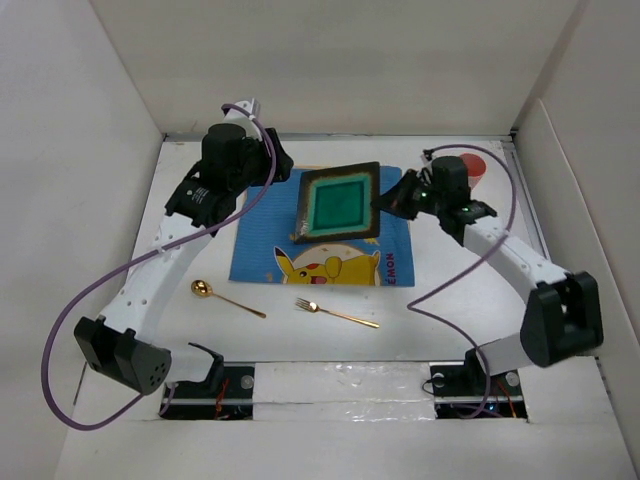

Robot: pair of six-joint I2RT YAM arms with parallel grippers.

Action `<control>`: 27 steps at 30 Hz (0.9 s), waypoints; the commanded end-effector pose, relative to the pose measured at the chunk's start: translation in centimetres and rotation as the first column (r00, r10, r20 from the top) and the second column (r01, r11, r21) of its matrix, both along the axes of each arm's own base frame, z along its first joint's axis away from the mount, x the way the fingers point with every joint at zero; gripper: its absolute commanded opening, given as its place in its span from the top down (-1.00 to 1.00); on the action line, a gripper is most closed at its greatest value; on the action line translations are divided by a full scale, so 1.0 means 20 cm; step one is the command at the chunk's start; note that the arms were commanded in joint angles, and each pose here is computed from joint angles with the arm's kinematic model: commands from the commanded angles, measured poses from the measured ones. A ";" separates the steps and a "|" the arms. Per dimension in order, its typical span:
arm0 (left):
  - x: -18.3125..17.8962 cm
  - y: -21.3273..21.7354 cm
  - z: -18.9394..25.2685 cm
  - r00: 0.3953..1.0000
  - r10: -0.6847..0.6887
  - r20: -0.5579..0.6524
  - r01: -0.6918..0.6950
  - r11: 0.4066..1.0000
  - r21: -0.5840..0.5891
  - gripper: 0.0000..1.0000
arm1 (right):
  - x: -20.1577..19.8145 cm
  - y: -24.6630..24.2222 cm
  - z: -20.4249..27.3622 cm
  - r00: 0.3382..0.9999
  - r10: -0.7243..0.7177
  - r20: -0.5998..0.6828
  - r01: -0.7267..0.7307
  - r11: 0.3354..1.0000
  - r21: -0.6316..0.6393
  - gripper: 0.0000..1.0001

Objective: Set the dinner table for one person

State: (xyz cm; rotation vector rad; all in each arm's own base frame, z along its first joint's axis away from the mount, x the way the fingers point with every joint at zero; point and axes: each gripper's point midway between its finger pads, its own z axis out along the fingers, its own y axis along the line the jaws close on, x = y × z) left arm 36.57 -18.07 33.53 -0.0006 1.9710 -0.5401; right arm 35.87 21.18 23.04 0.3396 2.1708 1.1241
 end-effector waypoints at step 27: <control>-0.05 0.06 -0.15 0.999 0.044 -0.029 -0.043 0.999 0.019 0.05 | 0.26 0.52 -0.37 0.986 0.160 0.034 -0.164 0.970 0.179 1.00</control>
